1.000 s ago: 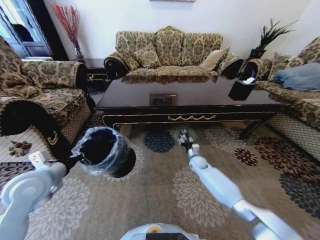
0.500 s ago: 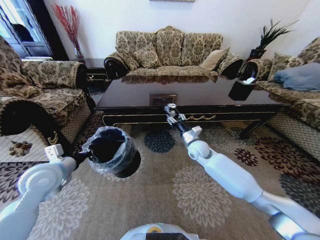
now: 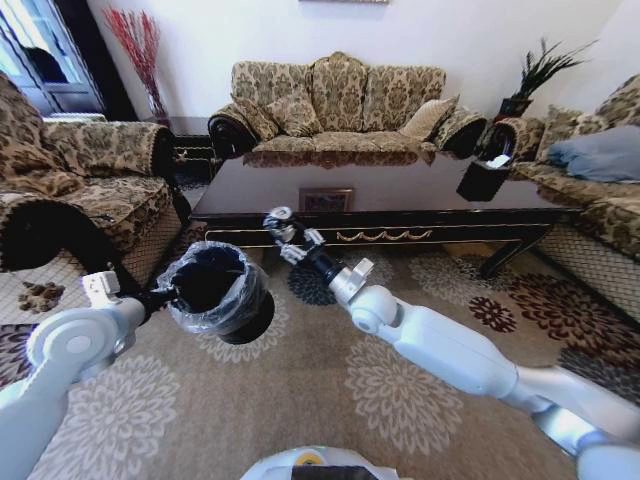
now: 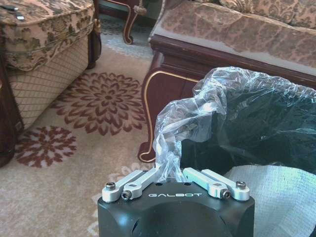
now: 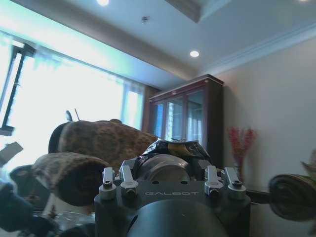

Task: Move to the front of the table and pick up the trash from the floor, then place it into the trash bin.

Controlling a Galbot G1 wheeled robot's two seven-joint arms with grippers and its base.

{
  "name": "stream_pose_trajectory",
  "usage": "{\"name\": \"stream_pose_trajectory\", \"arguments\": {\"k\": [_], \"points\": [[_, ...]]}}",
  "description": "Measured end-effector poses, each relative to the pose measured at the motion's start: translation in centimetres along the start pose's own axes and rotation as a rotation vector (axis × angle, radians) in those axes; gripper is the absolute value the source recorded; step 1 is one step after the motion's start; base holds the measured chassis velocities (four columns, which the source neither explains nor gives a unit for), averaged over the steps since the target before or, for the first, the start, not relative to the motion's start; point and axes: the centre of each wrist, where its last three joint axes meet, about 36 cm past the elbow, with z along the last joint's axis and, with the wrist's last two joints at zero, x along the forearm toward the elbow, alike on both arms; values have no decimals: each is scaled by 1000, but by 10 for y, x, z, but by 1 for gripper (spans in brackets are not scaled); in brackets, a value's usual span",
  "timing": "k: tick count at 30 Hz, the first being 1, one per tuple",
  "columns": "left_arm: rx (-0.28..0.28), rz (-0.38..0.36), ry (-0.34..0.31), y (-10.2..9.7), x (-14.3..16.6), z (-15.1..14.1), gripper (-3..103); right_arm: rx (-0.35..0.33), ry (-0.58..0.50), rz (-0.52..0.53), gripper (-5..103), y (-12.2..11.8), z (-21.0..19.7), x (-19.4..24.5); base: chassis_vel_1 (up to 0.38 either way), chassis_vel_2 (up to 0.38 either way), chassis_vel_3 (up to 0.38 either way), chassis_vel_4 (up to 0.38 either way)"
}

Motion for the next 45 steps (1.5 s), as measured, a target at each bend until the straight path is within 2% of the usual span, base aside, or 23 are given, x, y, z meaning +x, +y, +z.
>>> {"name": "stream_pose_trajectory", "arguments": {"k": [5, 15, 23, 24, 28, 30, 31, 35, 45], "points": [[12, -6, -9, 3, -1, -2, 2, -3, -15, -104, 58, 12, 6, -22, 0, 0, 0, 0], [34, -3, -24, 8, -10, -8, 2, -20, -36, -240, 58, 37, 24, -70, 0, 0, 0, 0], [37, 10, -34, 7, -9, -9, 2, -29, -26, -290, 58, 55, 41, -91, 0, 0, 0, 0], [35, 13, -37, 6, -8, -10, 2, -24, -22, -283, 56, 55, 44, -93, 0, 0, 0, 0], [29, 18, -41, 5, -3, -10, 2, -7, -4, -250, 63, 51, 54, -94, 0, 0, 0, 0], [24, 23, -43, 3, 0, -10, 2, 1, 1, -233, 76, 45, 55, -92, 0, 0, 0, 0], [24, 23, -43, 3, 0, -10, 2, 1, 1, -233, 76, 45, 55, -92, 0, 0, 0, 0], [18, 25, -41, 2, 2, -9, 2, 8, -2, -197, 96, 32, 50, -80, 0, 0, 0, 0], [23, 23, -31, 2, 5, -3, 2, 44, -2, -117, 100, 3, 37, -60, 0, 0, 0, 0]]}}
